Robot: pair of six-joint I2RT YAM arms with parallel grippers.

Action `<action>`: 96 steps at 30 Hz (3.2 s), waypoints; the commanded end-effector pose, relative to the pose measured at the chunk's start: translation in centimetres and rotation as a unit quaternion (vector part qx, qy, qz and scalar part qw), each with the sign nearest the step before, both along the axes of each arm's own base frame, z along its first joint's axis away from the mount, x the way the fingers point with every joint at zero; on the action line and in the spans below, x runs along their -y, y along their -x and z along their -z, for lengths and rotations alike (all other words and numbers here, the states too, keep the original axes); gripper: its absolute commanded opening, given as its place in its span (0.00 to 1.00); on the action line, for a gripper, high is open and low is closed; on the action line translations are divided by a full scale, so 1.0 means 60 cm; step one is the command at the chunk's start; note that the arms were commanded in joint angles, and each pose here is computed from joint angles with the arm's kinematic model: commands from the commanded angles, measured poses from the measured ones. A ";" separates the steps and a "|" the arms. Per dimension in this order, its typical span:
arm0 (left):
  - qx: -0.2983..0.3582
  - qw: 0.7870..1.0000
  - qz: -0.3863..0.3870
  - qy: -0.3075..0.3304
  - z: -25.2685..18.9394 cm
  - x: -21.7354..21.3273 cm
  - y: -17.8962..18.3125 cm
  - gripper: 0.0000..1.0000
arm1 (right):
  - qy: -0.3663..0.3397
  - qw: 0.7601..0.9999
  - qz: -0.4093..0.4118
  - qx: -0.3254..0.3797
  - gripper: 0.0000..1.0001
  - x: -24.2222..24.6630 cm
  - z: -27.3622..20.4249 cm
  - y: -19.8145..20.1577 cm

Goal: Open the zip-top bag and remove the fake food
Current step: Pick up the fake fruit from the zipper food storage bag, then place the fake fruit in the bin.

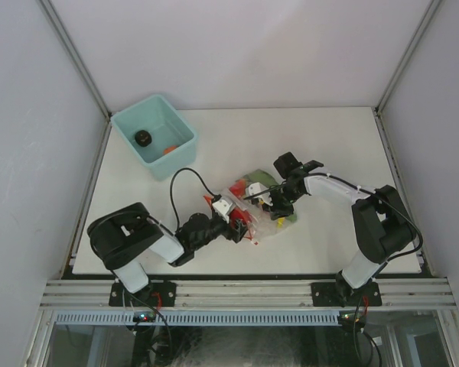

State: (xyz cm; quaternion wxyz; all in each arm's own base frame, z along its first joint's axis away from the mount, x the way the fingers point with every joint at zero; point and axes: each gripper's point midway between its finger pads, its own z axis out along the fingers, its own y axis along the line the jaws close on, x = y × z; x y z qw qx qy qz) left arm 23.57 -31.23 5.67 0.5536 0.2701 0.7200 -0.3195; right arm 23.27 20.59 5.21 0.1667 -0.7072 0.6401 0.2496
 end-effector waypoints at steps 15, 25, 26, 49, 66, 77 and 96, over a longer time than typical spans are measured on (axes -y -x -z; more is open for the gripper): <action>-0.151 0.983 -0.066 0.078 -0.045 -0.050 0.016 0.30 | -0.004 0.999 0.020 0.026 0.09 -0.005 -0.017 -0.031; -0.220 0.968 -0.109 0.062 -0.063 -0.097 0.016 0.29 | -0.007 0.999 0.021 0.028 0.09 -0.005 -0.021 -0.031; -0.225 0.966 -0.110 0.061 -0.067 -0.101 0.017 0.28 | -0.008 0.999 0.021 0.028 0.09 -0.006 -0.021 -0.031; -0.183 0.966 -0.162 0.085 -0.225 -0.202 -0.058 0.24 | -0.030 0.999 0.013 0.026 0.11 -0.011 -0.041 -0.020; -0.136 0.949 -0.242 0.152 -0.348 -0.310 -0.172 0.22 | -0.050 0.998 0.005 0.029 0.11 -0.010 -0.064 -0.012; -0.116 0.896 -0.397 0.163 -0.372 -0.408 -0.247 0.18 | -0.057 0.998 0.009 0.035 0.12 -0.006 -0.075 -0.013; -0.131 0.810 -0.567 0.074 -0.360 -0.512 -0.335 0.12 | -0.060 0.997 0.013 0.038 0.12 -0.003 -0.081 -0.015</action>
